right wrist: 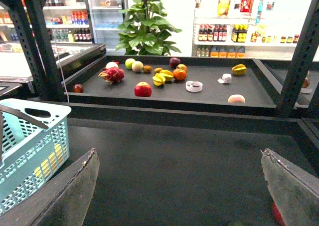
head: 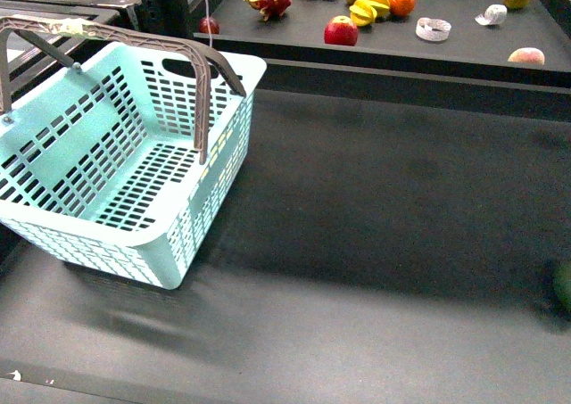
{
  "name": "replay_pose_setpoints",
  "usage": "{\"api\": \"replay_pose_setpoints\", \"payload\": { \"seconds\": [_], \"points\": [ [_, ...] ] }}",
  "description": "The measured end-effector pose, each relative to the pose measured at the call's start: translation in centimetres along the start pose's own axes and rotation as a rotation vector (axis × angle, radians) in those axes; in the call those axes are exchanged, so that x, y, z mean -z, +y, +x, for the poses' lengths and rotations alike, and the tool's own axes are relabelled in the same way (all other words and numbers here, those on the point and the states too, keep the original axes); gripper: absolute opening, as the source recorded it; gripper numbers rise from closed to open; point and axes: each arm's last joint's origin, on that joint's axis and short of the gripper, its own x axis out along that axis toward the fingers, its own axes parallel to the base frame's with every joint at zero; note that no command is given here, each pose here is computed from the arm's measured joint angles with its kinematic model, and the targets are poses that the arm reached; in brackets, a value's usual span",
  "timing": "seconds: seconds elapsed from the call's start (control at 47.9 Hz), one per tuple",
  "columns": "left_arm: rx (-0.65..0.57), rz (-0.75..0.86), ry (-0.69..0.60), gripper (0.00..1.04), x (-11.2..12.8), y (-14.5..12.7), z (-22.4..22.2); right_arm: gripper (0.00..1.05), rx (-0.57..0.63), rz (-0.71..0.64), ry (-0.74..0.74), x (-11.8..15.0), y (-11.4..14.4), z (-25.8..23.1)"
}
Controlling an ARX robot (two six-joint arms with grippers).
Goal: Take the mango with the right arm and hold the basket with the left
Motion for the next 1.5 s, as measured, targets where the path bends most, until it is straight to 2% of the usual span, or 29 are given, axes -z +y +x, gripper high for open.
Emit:
{"api": "replay_pose_setpoints", "payload": {
  "seconds": [0.313, 0.667, 0.688, 0.772, 0.834, 0.939, 1.085, 1.147, 1.189, 1.502],
  "points": [
    [0.010, -0.029, -0.108, 0.99, -1.9, 2.8, -3.4, 0.97, 0.000, 0.000, 0.000, 0.0, 0.0, 0.0],
    [0.007, -0.027, -0.126, 0.98, -2.2, 2.9, -3.7, 0.97, 0.000, 0.000, 0.000, 0.0, 0.0, 0.0],
    [0.039, 0.008, -0.109, 0.96, -2.3, 3.1, -3.7, 0.97, 0.000, 0.000, 0.000, 0.0, 0.0, 0.0],
    [0.292, 0.244, -0.014, 0.81, -2.4, 3.2, -4.7, 0.97, 0.000, 0.000, 0.000, 0.0, 0.0, 0.0],
    [0.393, 0.451, -0.002, 0.71, -2.3, 3.3, -5.7, 0.97, 0.000, 0.000, 0.000, 0.0, 0.0, 0.0],
    [0.415, 0.680, -0.050, 0.53, -2.0, 3.4, -7.4, 0.97, 0.000, 0.000, 0.000, 0.0, 0.0, 0.0],
    [0.424, 0.781, -0.058, 0.28, -1.6, 3.8, -9.2, 0.97, 0.000, 0.000, 0.000, 0.0, 0.0, 0.0],
    [0.424, 0.802, -0.064, 0.12, -1.7, 4.2, -10.2, 0.97, 0.000, 0.000, 0.000, 0.0, 0.0, 0.0],
    [0.421, 0.805, -0.066, 0.05, -1.8, 4.3, -10.6, 0.97, 0.000, 0.000, 0.000, 0.0, 0.0, 0.0],
    [0.423, 0.815, -0.070, 0.04, -2.1, 5.3, -12.8, 0.97, 0.000, 0.000, 0.000, 0.0, 0.0, 0.0]
  ]
}}
